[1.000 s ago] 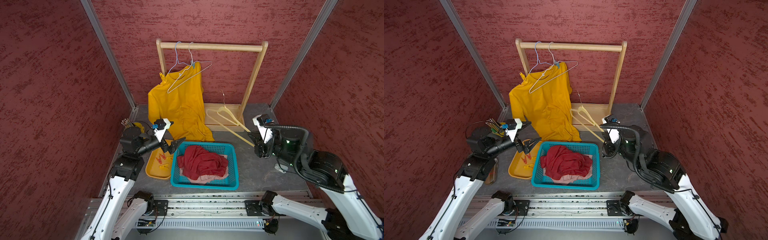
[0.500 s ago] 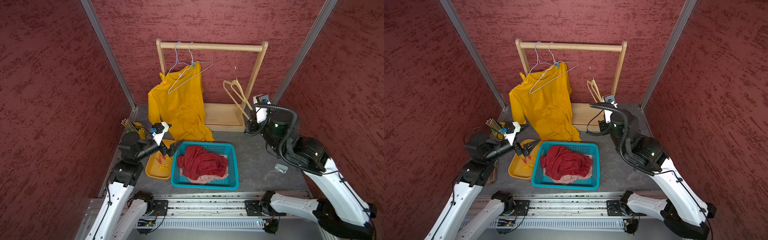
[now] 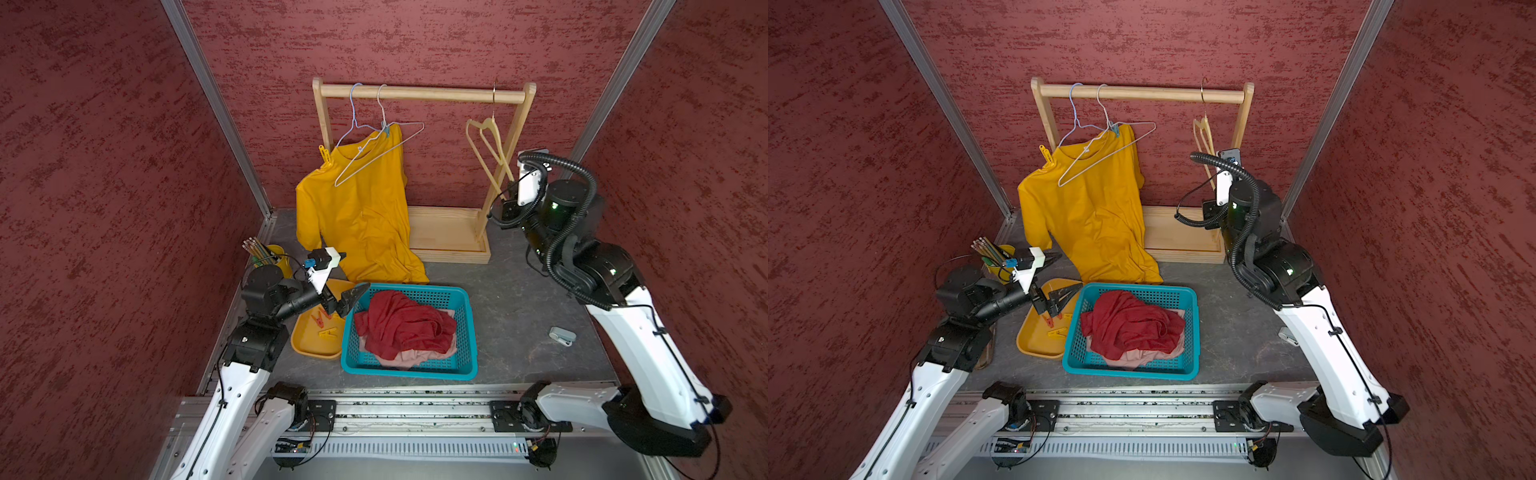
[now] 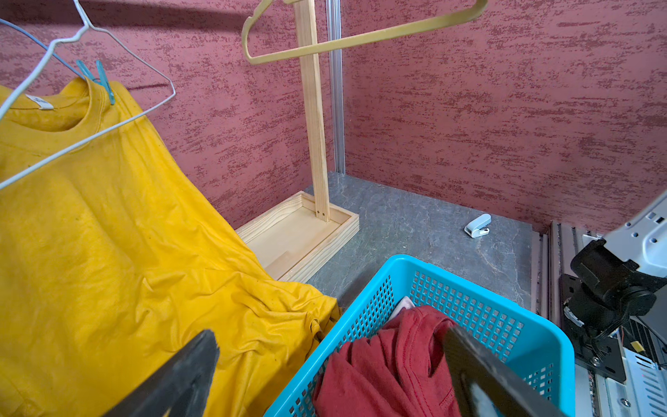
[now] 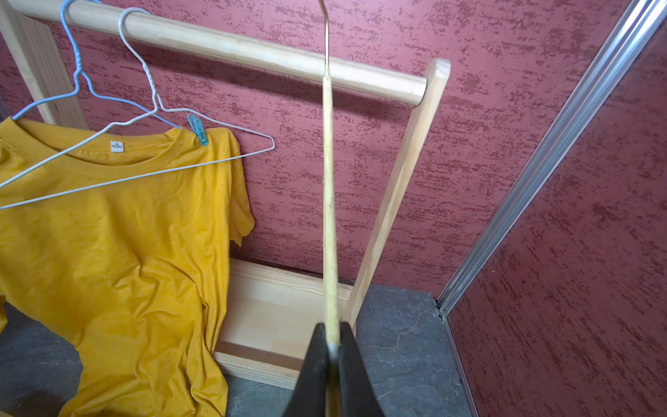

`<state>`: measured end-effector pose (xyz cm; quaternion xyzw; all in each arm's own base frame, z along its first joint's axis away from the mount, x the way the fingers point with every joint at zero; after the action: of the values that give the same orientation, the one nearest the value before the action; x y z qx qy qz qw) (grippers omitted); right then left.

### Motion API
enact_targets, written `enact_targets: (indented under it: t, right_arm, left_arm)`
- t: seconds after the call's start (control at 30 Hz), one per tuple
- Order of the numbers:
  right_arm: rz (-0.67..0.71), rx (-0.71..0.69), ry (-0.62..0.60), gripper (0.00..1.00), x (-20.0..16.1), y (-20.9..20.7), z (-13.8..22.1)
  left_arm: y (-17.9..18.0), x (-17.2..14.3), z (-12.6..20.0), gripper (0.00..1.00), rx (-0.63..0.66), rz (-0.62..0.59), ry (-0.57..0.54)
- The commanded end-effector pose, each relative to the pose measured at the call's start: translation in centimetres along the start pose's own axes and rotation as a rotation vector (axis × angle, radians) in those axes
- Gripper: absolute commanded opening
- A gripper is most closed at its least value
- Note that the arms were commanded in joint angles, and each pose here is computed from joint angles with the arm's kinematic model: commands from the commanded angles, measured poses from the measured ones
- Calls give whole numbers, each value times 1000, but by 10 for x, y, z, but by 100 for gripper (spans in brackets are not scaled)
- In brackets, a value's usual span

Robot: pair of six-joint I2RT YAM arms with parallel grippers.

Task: Remove the clothespins securing t-shirts to the hanger
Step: Place the hanger on the clothes rail.

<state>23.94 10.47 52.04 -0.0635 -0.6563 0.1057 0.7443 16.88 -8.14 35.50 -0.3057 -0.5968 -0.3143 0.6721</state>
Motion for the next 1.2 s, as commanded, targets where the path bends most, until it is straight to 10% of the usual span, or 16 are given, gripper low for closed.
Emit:
enact_targets:
  t: [0.0,1.17]
  right_arm:
    - [-71,26,-87,0,13,-7,-5]
    - [-274,133,-65,0,-2,-47,-81]
  left_arm:
    - [-1,-2,-1,100,-26,-13,-11]
    - [2,-23,-7,100,-40,5,27]
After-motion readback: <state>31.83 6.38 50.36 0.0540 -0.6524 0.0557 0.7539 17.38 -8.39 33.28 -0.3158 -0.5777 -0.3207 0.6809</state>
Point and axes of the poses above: each gripper's point midway between its finger pads, its own z axis back along the fingers, its own y axis along the line the jaws close on, x = y × z, the point moved 10 cm from there along z, back along the fingers, and after that the axes turned 6 degrees about z, right-handed, at the moved point
